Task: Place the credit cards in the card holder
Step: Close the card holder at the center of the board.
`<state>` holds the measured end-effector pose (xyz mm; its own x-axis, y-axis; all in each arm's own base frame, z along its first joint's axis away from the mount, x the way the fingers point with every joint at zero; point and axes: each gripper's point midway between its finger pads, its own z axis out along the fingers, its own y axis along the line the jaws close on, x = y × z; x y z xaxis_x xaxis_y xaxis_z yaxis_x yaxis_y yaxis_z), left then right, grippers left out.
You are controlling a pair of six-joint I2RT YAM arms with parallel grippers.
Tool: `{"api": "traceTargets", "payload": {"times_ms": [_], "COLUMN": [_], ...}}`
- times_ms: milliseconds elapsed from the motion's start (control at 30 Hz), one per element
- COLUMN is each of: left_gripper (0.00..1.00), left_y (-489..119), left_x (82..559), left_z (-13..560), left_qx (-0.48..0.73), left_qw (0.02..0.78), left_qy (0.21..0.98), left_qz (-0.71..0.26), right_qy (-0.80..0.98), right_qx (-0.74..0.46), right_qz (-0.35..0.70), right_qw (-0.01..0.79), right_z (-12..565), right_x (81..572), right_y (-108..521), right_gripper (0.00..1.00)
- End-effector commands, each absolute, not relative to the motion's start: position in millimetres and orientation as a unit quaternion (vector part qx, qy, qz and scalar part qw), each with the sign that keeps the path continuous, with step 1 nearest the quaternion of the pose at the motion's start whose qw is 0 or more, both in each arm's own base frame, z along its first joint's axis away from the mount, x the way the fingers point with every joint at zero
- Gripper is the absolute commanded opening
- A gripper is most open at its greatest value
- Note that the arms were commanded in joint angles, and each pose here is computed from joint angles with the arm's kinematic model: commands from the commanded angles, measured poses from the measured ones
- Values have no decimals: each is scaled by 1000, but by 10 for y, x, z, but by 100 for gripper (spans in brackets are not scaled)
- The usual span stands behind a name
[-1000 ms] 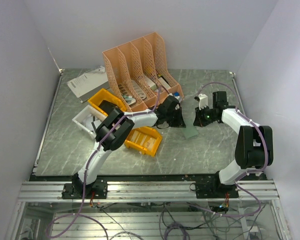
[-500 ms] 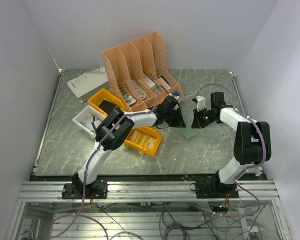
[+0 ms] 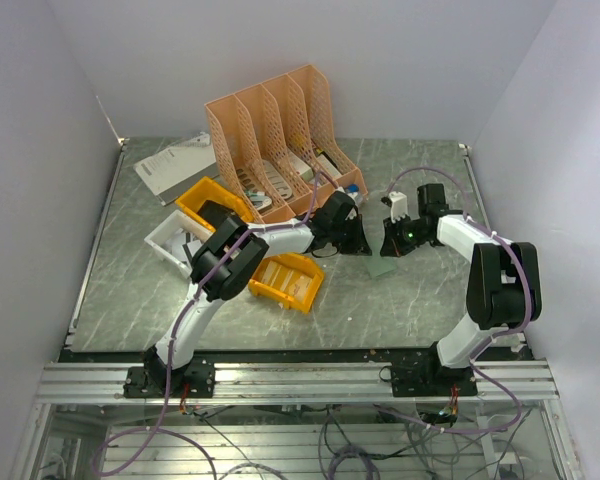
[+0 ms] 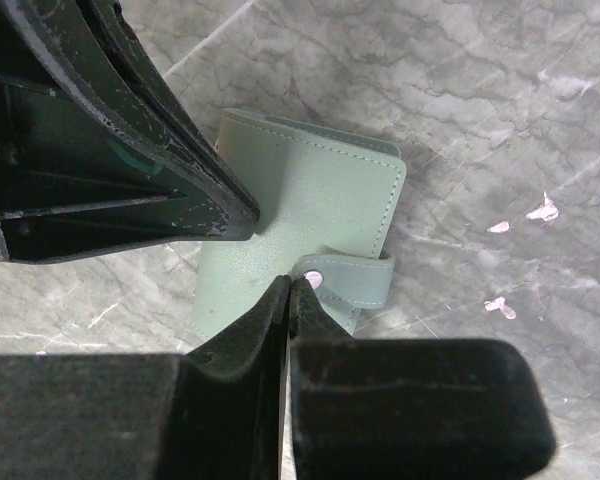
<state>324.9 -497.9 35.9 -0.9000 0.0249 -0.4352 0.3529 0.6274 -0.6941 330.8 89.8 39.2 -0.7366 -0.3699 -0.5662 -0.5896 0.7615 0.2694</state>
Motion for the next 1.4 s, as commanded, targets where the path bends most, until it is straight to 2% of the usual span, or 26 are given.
{"api": "traceTargets", "payload": {"times_ms": [0, 567, 1000, 1100, 1367], "left_gripper": [7, 7, 7, 7, 7], "left_y": [-4885, -4891, -4892, -4888, -4882], "left_x": [3179, 3176, 3180, 3181, 3169], "left_z": [86, 87, 126, 124, 109], "left_qx": [104, 105, 105, 104, 103], "left_qw": [173, 171, 175, 174, 173], "left_qy": [894, 894, 892, 893, 893], "left_qz": [-400, -400, -403, -402, -402], "right_qy": [902, 918, 916, 909, 888], "right_qx": [-272, -277, -269, -276, -276], "right_qz": [224, 192, 186, 197, 240], "right_qw": [249, 210, 232, 241, 279], "right_z": [412, 193, 283, 360, 640], "right_x": [3338, 3262, 3429, 3420, 3415], "right_y": [944, 928, 945, 977, 990], "right_gripper": [0, 0, 0, 13, 16]}}
